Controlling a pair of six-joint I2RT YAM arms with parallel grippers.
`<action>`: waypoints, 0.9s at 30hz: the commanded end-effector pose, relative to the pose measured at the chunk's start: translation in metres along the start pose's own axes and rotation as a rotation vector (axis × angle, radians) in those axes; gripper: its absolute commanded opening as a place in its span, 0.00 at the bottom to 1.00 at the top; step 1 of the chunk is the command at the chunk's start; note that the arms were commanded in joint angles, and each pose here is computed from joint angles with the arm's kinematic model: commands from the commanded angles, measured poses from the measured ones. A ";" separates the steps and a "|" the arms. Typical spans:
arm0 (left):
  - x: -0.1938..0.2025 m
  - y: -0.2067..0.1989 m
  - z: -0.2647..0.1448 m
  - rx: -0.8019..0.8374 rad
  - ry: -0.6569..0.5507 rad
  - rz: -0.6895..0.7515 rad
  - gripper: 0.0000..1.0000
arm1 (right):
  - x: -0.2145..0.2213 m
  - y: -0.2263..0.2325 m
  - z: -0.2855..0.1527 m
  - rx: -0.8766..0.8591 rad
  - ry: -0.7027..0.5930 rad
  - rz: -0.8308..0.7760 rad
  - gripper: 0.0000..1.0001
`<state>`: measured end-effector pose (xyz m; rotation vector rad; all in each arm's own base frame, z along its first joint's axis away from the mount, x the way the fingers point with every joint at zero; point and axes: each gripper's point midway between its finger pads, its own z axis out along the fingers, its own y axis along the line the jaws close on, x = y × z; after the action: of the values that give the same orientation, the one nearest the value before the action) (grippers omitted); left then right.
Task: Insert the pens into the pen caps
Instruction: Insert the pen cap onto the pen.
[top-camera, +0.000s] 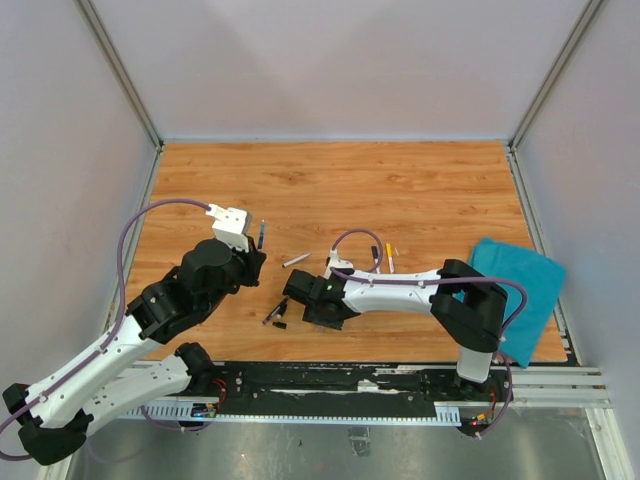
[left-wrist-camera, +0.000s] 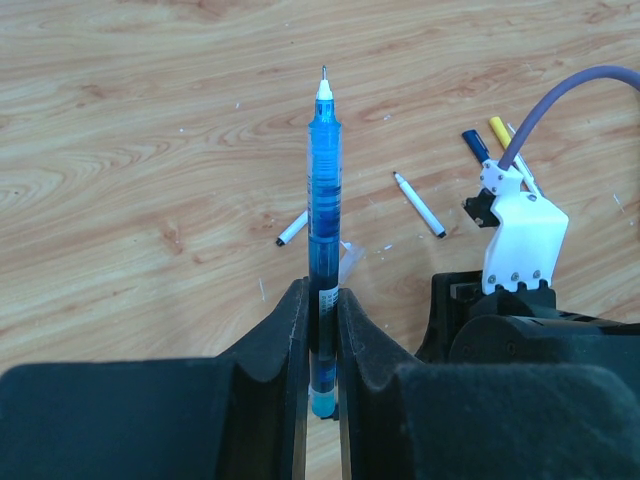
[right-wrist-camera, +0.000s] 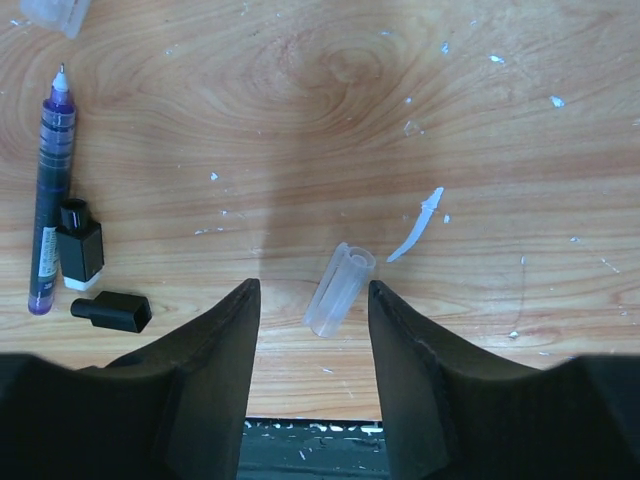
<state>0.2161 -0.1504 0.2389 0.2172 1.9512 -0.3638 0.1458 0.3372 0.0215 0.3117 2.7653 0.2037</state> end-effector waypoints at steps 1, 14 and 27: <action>-0.008 0.001 -0.003 0.004 -0.024 0.000 0.00 | 0.001 -0.003 0.003 0.038 0.008 -0.001 0.46; -0.007 0.000 -0.003 0.007 -0.023 0.003 0.00 | 0.005 -0.018 0.012 0.037 0.012 -0.047 0.17; -0.006 0.001 -0.001 0.000 -0.019 0.003 0.00 | 0.020 -0.066 0.012 -0.011 0.143 -0.546 0.08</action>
<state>0.2160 -0.1504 0.2391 0.2172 1.9507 -0.3646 0.1427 0.3344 0.0167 -0.1556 2.7732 0.2636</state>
